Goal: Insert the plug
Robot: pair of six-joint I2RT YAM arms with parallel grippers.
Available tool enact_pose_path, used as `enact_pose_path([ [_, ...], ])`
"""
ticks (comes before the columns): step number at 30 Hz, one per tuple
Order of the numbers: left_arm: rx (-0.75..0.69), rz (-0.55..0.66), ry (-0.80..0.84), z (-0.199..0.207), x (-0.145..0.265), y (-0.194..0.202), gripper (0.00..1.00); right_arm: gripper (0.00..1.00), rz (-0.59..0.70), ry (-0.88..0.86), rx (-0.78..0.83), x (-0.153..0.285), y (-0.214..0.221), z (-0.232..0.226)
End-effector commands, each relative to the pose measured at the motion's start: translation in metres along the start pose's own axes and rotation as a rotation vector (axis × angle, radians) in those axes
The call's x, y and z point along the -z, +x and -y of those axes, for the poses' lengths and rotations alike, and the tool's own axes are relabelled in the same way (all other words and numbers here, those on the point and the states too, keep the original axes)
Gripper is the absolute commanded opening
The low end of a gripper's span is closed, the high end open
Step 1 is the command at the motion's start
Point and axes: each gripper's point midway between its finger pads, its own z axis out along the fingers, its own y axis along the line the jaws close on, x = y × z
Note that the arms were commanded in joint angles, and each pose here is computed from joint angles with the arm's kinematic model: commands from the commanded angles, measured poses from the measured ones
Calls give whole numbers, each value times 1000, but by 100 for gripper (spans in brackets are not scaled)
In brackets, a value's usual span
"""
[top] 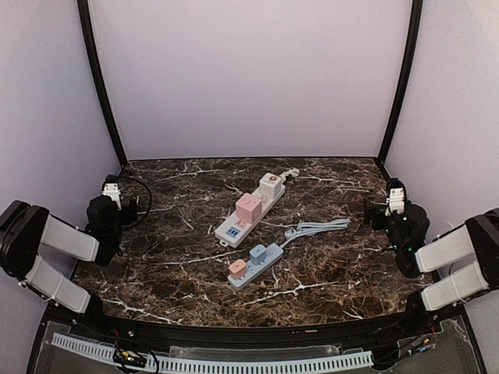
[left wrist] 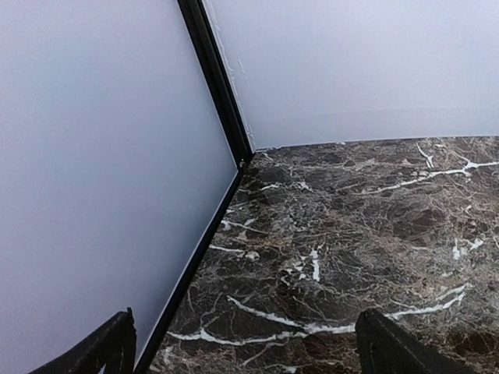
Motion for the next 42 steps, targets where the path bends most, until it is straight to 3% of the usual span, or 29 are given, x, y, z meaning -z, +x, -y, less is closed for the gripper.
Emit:
enact_pose_path([
  [1, 94, 45, 16, -8, -7, 0, 99, 99, 103, 36, -12, -9, -28, 8],
  [4, 102, 21, 28, -4, -16, 18, 99, 99, 103, 49, -15, -14, -24, 13],
  [6, 106, 52, 45, -3, -17, 10, 99, 99, 107, 50, -12, -16, -20, 13],
  [15, 110, -12, 54, -2, -27, 18, 99, 99, 53, -11, -98, -34, -3, 25],
  [42, 111, -6, 48, -3, -27, 18, 99, 99, 65, -39, -69, -32, -4, 16],
])
